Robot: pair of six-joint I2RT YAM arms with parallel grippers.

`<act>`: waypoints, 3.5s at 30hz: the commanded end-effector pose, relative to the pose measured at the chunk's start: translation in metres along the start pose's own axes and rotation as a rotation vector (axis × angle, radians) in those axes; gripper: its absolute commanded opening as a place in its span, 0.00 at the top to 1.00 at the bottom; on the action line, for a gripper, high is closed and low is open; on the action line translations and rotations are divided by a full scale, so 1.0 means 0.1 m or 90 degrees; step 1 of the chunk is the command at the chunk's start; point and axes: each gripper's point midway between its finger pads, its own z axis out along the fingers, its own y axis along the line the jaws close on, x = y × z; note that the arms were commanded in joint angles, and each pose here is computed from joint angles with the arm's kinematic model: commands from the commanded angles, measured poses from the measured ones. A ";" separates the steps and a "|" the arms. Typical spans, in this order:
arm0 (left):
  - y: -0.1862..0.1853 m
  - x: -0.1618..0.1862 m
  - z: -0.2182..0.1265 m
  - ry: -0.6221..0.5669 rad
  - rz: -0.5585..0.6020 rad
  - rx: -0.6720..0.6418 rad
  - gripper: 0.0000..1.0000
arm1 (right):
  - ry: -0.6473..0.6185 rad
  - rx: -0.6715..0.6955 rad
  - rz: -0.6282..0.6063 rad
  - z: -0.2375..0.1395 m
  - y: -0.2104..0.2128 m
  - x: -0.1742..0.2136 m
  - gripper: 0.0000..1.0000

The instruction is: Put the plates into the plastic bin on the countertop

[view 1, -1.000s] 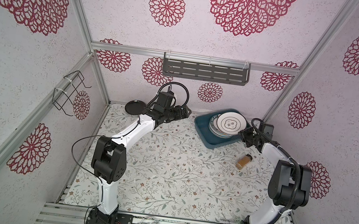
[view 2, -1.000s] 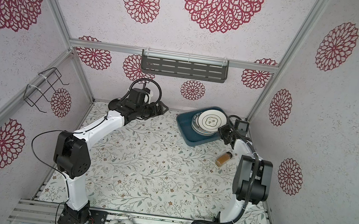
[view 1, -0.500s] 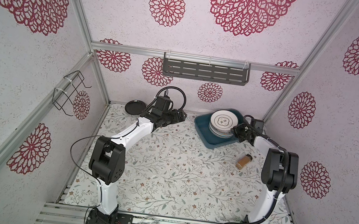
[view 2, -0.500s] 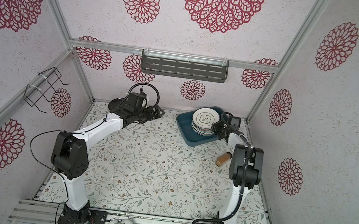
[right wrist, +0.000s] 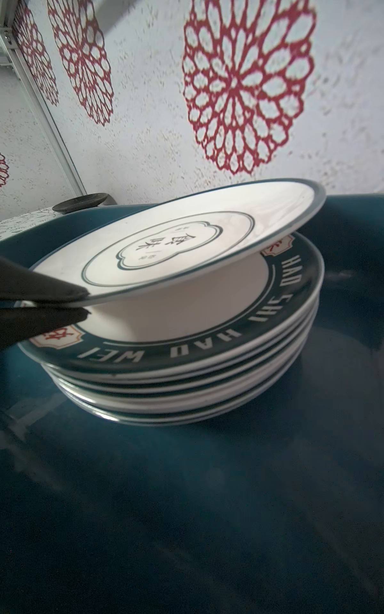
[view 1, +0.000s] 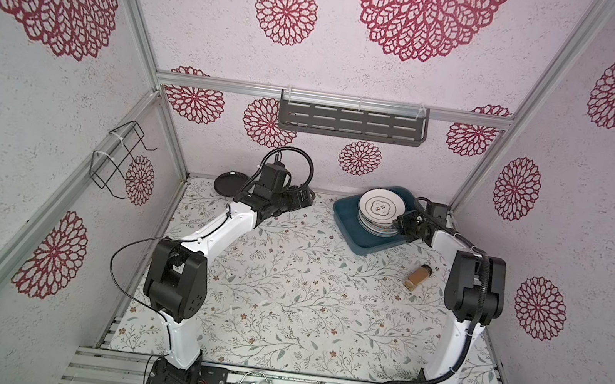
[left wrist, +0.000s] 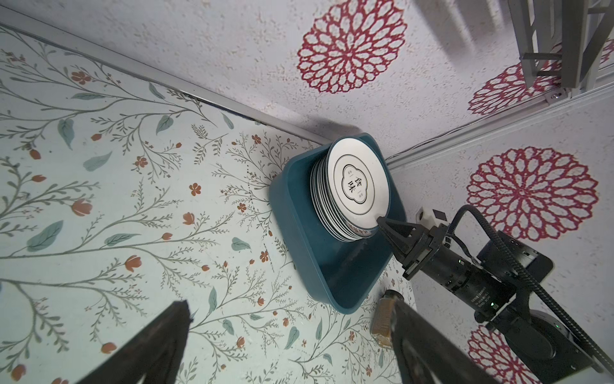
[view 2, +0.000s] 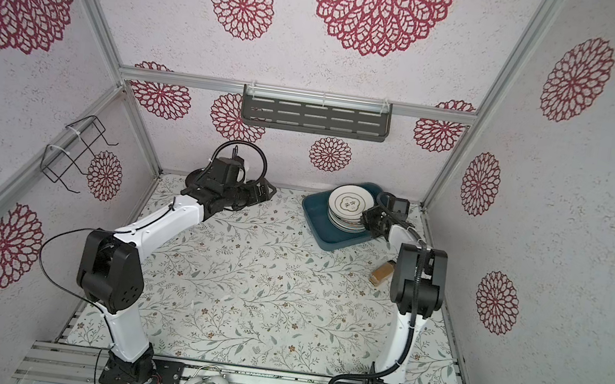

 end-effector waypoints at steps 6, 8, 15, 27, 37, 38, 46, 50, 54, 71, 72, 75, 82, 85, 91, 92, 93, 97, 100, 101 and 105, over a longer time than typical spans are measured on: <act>-0.08 -0.12 -0.13 -0.031 0.004 0.019 0.03 | -0.023 -0.009 -0.017 -0.18 0.21 -0.06 0.77; -0.08 -0.10 -0.15 -0.031 0.002 0.023 0.03 | -0.030 -0.007 -0.021 -0.21 0.21 -0.08 0.71; -0.07 -0.01 -0.30 -0.041 -0.004 0.023 0.03 | -0.011 -0.004 -0.031 -0.24 0.24 -0.02 0.51; 0.00 0.15 -0.65 -0.053 0.002 -0.023 0.03 | 0.006 0.045 -0.067 -0.65 0.31 0.11 0.27; 0.18 0.28 -1.11 -0.049 -0.001 -0.093 0.03 | -0.002 -0.052 -0.122 -1.15 0.69 0.36 0.14; 0.19 0.29 -1.15 -0.050 -0.004 -0.096 0.03 | -0.002 -0.060 -0.132 -1.20 0.71 0.41 0.13; 0.41 0.13 -1.39 -0.107 -0.036 -0.128 0.03 | -0.030 -0.091 -0.181 -1.61 0.78 0.62 0.05; 0.68 -0.09 -1.37 -0.125 -0.067 -0.135 0.03 | -0.049 -0.101 -0.214 -1.76 0.86 0.67 0.01; 1.05 -0.36 -1.30 -0.143 -0.124 -0.139 0.03 | -0.075 -0.117 -0.229 -1.81 1.00 0.69 0.01; 2.87 -1.05 -0.73 -0.181 -0.379 -0.174 0.03 | -0.188 -0.158 -0.230 -1.57 1.32 0.78 0.01; 3.01 -1.02 -0.65 -0.176 -0.395 -0.176 0.03 | -0.191 -0.158 -0.228 -1.56 1.32 0.79 0.01; 3.25 -1.01 -0.49 -0.172 -0.428 -0.171 0.03 | -0.194 -0.163 -0.223 -1.51 1.32 0.86 0.01; 3.53 -1.06 -0.12 -0.173 -0.487 -0.112 0.00 | -0.210 -0.145 -0.203 -1.39 1.26 0.92 0.01; 3.64 -1.05 0.03 -0.180 -0.518 -0.100 0.01 | -0.227 -0.141 -0.190 -1.38 1.26 0.91 0.01; 3.83 -0.97 0.33 -0.169 -0.572 -0.079 0.08 | -0.258 -0.142 -0.182 -1.39 1.34 0.89 0.01; 3.87 -0.94 0.37 -0.167 -0.583 -0.084 0.09 | -0.260 -0.137 -0.182 -1.39 1.34 0.89 0.01; 3.90 -0.91 0.39 -0.167 -0.592 -0.088 0.10 | -0.263 -0.133 -0.181 -1.39 1.34 0.89 0.01; 4.03 -0.78 0.52 -0.159 -0.620 -0.112 0.14 | -0.271 -0.115 -0.170 -1.39 1.29 0.90 0.01; 4.06 -0.72 0.62 -0.146 -0.630 -0.119 0.19 | -0.278 -0.101 -0.165 -1.41 1.25 0.90 0.01; 4.06 -0.70 0.66 -0.140 -0.631 -0.122 0.21 | -0.281 -0.097 -0.163 -1.42 1.24 0.90 0.01; 4.13 -0.56 0.76 -0.124 -0.653 -0.158 0.33 | -0.296 -0.086 -0.160 -1.48 1.22 0.89 0.01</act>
